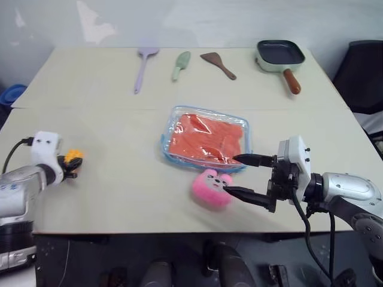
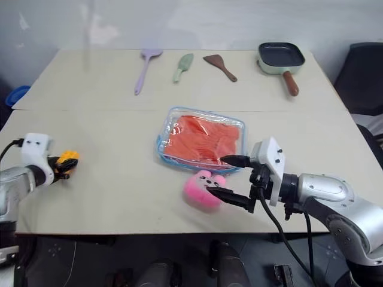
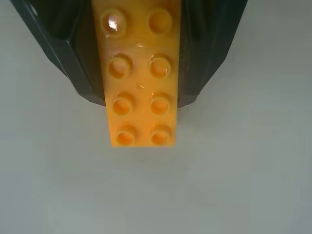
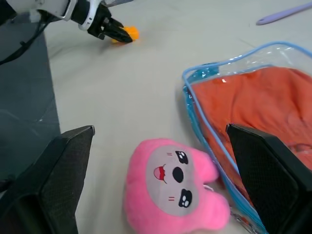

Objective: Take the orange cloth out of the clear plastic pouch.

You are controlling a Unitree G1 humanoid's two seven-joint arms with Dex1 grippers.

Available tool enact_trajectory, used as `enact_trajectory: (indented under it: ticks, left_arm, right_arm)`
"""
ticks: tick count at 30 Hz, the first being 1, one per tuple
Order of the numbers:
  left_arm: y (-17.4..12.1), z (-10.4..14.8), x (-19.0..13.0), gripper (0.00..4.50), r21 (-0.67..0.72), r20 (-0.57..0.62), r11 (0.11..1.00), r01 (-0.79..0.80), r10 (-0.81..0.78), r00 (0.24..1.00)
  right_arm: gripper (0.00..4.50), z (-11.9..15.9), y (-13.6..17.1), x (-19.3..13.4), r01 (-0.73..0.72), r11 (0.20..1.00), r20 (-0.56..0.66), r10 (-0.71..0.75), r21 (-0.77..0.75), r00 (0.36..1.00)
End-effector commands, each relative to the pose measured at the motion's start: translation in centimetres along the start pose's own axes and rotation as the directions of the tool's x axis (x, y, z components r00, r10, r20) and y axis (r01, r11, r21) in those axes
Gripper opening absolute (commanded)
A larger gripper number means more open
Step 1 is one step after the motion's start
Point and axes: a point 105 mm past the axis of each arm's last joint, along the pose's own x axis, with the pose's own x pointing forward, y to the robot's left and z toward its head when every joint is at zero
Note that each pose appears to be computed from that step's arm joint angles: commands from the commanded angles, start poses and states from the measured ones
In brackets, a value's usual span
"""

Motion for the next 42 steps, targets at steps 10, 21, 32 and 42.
enact_trajectory:
  ticks: [10,21,32,42]
  left_arm:
    - [1.4,4.0,-3.1,4.46,0.007,0.202,1.0,-0.026,0.024,0.979]
    - [-15.2,9.1,-7.1,4.46,0.776,0.026,0.404,0.484,-0.787,0.616]
    - [-23.1,9.1,-0.7,4.46,0.947,-0.23,-0.074,0.311,-0.835,0.5]
    - [-23.4,8.6,0.2,2.01,0.938,-0.265,-0.115,0.326,-0.845,0.464]
  right_arm:
    - [4.5,0.4,-0.7,-0.3,-0.04,0.998,-0.016,0.04,-0.053,0.999]
    - [4.5,-0.2,-0.7,-1.3,0.03,0.998,-0.032,-0.031,-0.05,0.999]
    - [4.5,-0.7,0.7,-2.0,0.132,0.991,-0.024,-0.133,-0.035,0.991]
    - [4.5,-1.0,1.2,-2.5,0.189,0.982,-0.024,-0.19,-0.025,0.982]
